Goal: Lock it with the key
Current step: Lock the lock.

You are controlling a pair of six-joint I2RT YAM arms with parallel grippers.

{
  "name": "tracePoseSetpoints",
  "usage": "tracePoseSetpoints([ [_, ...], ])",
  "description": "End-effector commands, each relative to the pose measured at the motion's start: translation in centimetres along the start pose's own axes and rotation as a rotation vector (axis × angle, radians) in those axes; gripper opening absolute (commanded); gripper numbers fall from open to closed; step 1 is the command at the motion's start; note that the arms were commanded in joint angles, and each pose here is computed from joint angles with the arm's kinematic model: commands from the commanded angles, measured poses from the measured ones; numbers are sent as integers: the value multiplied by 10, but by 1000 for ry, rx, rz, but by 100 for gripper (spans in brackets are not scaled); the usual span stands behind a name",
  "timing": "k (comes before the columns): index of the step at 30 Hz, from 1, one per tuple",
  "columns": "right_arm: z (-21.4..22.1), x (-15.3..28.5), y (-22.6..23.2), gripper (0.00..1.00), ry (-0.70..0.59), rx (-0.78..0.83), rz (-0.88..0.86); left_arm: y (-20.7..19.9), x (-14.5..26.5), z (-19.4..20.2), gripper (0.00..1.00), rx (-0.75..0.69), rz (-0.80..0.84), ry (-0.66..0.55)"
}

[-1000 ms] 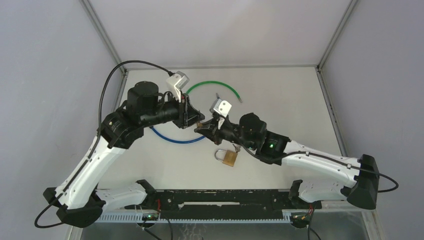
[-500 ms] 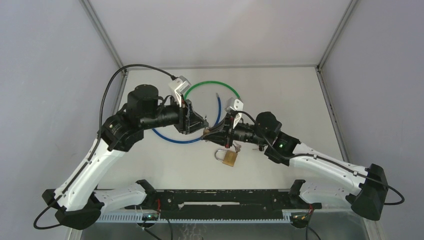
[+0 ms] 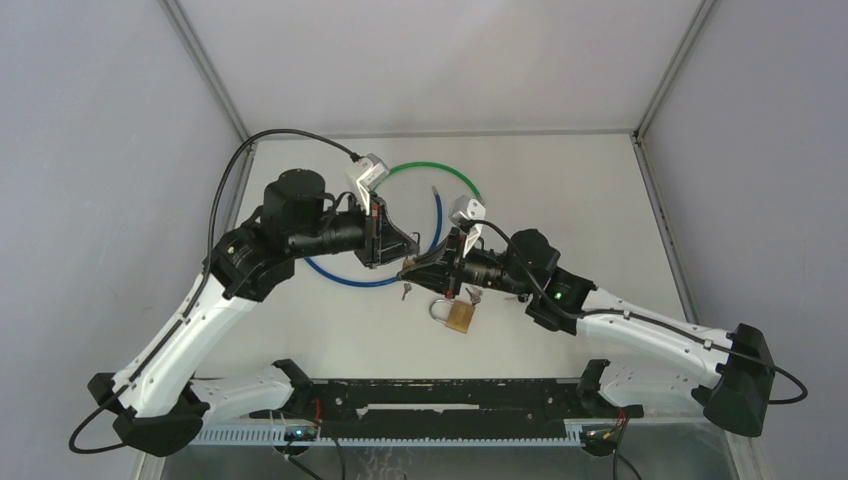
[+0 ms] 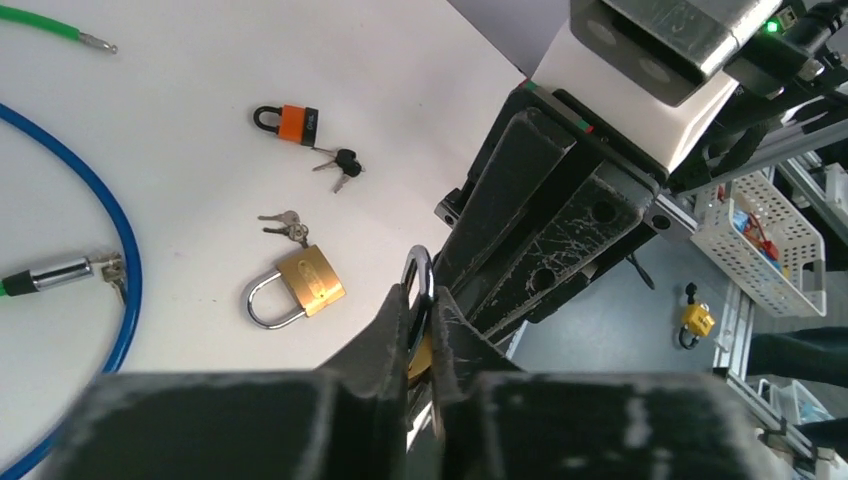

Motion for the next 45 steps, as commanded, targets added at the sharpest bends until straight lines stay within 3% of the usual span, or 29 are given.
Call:
tracePoseSetpoints([
  [1,-18,5,7,0,-68,59,-55,-3,3,-12,3,-37,-1,-56],
  [12,-28,23,13,1,-78,150,-291,-24,15,-13,0,-172,191,-27],
  [17,-34,23,10,45,-113,154,-301,-42,31,-32,0,-251,218,-92],
  [22,-35,20,7,62,-125,115,-311,-50,42,-44,0,-321,221,-173],
  [25,-33,22,5,84,-150,76,-306,-56,47,-47,0,-339,252,-202],
  [26,-37,23,3,86,-201,76,-302,-59,48,-47,0,-341,271,-202],
  [31,-54,30,8,89,-491,-42,-289,-70,55,-47,0,-362,371,-254],
  [36,-58,18,1,91,-631,-304,-344,-74,61,-53,0,-406,368,-301],
  [37,-58,15,-1,97,-642,-324,-347,-76,61,-54,0,-408,373,-303],
  [45,-80,9,15,99,-692,-217,-407,-76,52,-48,0,-398,403,-275],
])
Point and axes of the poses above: each gripper's point midway between its finger pads, its own x axis back along the fingers, its own y axis along the line the jaws close on, z = x × y, the point moved 8 cm from there along x, back along the fingers, and after that the axes turned 11 degrees about x, right-handed, at the moved point
